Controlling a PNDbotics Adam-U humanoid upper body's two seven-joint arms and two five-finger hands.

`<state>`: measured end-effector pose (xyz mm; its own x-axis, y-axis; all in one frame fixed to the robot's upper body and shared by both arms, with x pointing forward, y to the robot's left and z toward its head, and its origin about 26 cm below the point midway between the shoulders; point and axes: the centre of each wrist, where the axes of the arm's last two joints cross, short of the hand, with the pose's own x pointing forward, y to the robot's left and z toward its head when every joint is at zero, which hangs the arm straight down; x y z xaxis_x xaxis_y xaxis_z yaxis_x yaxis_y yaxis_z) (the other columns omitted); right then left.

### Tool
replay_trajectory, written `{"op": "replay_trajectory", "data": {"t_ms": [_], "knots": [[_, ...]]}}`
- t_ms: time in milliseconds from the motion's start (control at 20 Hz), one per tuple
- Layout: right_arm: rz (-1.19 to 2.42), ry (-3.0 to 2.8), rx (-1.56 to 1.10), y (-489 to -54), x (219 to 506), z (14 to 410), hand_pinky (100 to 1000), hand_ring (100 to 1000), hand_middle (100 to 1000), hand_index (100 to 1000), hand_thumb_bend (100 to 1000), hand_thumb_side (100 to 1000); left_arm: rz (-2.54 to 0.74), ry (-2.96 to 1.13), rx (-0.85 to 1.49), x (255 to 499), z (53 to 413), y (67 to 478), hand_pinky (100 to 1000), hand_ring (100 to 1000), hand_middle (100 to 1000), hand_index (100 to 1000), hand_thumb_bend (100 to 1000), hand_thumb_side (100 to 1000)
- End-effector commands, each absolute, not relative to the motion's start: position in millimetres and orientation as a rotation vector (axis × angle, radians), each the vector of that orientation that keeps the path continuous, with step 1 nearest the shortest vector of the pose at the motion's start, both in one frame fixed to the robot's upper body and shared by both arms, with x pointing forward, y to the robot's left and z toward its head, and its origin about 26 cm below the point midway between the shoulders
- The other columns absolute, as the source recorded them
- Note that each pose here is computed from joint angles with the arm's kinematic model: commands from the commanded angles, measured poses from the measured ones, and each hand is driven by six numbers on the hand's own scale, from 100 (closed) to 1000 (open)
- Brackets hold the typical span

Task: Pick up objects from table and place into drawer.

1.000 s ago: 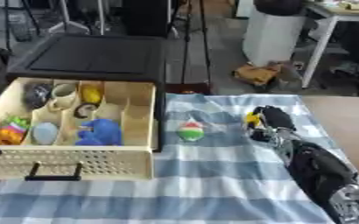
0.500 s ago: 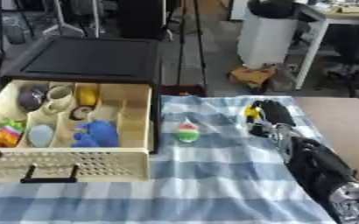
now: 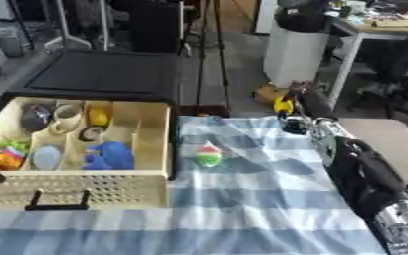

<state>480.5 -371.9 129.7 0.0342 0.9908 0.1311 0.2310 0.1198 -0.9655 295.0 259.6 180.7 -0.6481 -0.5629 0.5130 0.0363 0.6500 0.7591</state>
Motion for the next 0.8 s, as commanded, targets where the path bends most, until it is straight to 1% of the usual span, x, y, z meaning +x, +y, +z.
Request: {"op": "replay_trajectory", "data": {"t_ms": [50,200,300,350,450,800], "knots": [[0.939,-1.500,-1.339,-380.4,483.6,176.5,100,100,100,152,100,201,-0.999,-2.096,0.445,292.5,188.4,263.4,198,100,100,601,249,1000],[0.932,-1.586,-1.301,-377.5,483.1,193.9,100,100,100,151,100,215,-1.001,-2.086,0.450,292.0,187.2,264.3,198,100,100,601,248,1000],[0.946,-1.642,-1.279,-373.8,482.5,205.1,100,100,100,151,100,176,-1.002,-2.080,0.451,291.6,186.3,264.8,198,100,100,601,249,1000],[0.958,-1.671,-1.268,-371.1,482.4,210.8,100,100,100,152,100,126,-1.002,-2.078,0.452,291.5,186.0,264.9,198,100,100,601,248,1000],[0.983,-1.733,-1.247,-364.7,482.0,221.9,100,100,100,152,100,100,-1.003,-2.075,0.452,291.4,185.6,265.0,198,100,100,601,249,1000],[1.113,-1.983,-1.119,-329.3,480.8,249.2,100,100,100,155,100,100,-1.005,-2.067,0.448,291.0,184.4,265.1,199,100,100,602,249,1000]]}}
